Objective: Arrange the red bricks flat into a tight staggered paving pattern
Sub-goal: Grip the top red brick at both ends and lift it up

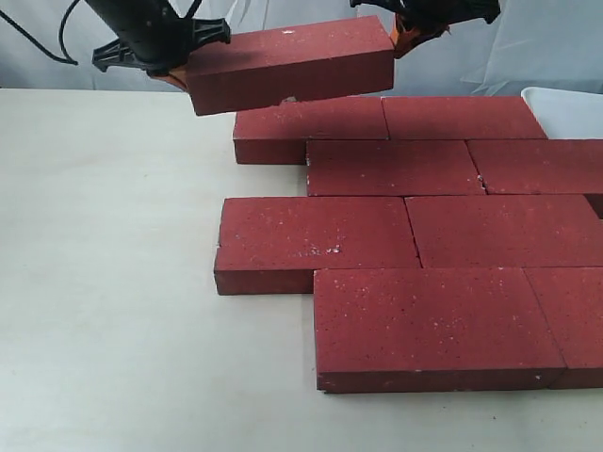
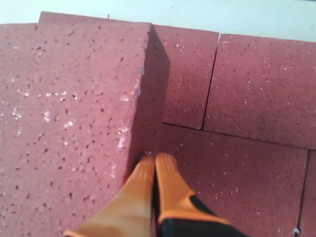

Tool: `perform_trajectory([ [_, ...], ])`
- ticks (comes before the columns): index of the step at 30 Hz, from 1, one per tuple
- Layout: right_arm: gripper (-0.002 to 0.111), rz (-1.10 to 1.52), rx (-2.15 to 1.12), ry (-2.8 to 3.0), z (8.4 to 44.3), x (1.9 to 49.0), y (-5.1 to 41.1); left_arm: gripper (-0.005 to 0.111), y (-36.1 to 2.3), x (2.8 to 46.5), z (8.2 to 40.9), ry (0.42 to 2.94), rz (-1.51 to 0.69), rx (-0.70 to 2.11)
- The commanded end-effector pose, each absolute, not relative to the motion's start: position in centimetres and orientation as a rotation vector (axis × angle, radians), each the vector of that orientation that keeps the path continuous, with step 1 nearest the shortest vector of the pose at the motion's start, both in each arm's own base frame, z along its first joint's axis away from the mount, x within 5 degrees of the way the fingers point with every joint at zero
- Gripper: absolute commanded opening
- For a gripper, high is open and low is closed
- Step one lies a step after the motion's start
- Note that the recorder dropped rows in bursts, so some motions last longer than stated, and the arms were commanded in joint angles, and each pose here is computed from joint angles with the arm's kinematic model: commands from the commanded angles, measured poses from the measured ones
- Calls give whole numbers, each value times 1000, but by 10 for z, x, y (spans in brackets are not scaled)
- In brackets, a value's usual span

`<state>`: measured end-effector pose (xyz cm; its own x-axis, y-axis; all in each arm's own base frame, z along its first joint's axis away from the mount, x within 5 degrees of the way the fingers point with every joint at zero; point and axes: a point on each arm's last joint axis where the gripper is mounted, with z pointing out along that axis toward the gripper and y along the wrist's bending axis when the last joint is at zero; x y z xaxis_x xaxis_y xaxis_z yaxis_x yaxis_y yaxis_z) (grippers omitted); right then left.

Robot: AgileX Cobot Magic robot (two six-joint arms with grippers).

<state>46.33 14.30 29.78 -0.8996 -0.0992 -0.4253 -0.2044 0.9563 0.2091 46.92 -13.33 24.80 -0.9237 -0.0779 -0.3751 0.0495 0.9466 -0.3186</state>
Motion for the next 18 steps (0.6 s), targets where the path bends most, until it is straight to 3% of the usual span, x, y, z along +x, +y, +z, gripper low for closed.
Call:
perform_trajectory([
  [1, -1, 358, -225, 2725, 305, 439, 143, 0, -139, 446, 256, 2699, -475, -32],
  [8, -1, 386, -359, 2731, 295, 408, 186, 0, -118, 411, 245, 2680, -379, -51],
  [18, -1, 455, -463, 2623, 264, 404, 250, 0, -74, 415, 224, 2651, -312, -172],
])
